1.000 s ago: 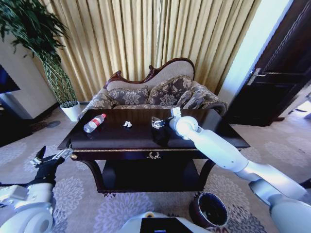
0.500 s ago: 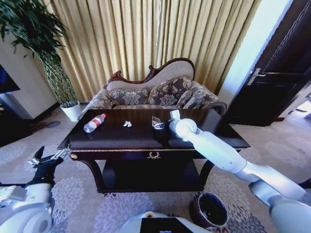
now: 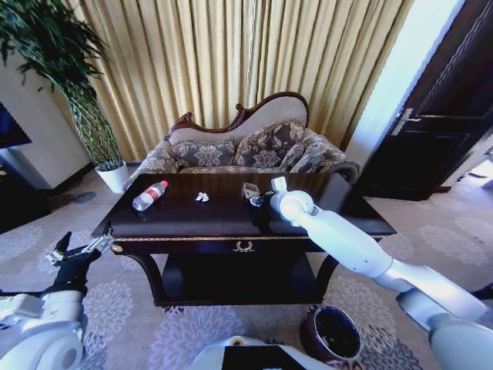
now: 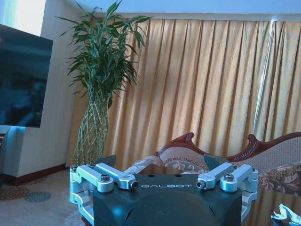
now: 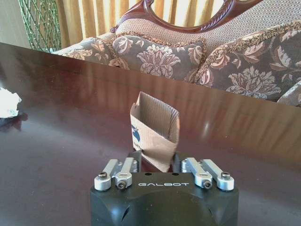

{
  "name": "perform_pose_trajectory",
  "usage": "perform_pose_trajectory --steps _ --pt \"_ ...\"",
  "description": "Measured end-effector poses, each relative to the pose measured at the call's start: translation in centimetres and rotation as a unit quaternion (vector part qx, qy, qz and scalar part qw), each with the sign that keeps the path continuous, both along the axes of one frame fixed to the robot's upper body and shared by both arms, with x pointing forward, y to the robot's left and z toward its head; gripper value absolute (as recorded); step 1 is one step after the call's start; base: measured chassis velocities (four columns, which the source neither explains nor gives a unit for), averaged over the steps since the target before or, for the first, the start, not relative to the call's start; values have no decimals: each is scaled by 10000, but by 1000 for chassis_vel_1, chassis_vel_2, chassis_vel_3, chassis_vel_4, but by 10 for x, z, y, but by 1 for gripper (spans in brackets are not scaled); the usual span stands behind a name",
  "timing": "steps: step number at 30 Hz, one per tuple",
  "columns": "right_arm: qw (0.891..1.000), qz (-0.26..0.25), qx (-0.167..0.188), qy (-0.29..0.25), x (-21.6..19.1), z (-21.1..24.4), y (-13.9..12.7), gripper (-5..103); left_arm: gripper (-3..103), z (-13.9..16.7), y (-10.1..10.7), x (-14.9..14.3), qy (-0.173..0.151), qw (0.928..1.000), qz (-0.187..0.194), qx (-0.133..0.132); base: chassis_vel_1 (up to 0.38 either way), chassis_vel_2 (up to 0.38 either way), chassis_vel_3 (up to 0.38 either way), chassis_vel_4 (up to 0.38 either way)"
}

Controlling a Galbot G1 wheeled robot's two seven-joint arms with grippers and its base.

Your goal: Move to the front of the table and place the trash on the table into the trash bin.

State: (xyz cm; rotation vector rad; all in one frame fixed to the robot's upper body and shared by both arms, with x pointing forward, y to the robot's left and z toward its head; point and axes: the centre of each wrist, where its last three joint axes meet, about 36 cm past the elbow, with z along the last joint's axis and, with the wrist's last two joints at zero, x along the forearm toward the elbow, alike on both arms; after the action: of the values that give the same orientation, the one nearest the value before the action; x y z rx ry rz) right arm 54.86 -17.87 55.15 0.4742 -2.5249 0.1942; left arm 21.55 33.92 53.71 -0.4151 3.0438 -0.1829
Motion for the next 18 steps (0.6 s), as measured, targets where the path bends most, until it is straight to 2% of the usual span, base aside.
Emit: perform_pose_trajectory --steps 1,2,4,5,8,11,18 --pt "10000 -3 0 -5 0 0 -1 32 100 0 0 0 0 10000 -1 -1 0 0 0 0" --pt "10000 -3 0 -5 0 0 -1 32 100 0 0 0 0 10000 -1 -1 0 0 0 0" --pt "10000 1 1 -8 0 0 -2 21 100 0 0 0 0 10000 2 -6 0 0 0 0" --pt "10000 1 1 -8 0 0 -2 21 100 0 0 0 0 10000 2 -6 0 0 0 0" --pt "10000 -2 3 -7 -1 0 -3 5 100 0 0 0 -1 10000 3 -4 0 0 0 0" --pt "10000 -10 5 -18 -1 0 -4 1 100 0 0 0 -4 10000 1 2 0 0 0 0" --pt "10000 -16 9 -40 -2 2 -6 0 100 1 0 0 -20 10000 -2 0 0 0 0 0"
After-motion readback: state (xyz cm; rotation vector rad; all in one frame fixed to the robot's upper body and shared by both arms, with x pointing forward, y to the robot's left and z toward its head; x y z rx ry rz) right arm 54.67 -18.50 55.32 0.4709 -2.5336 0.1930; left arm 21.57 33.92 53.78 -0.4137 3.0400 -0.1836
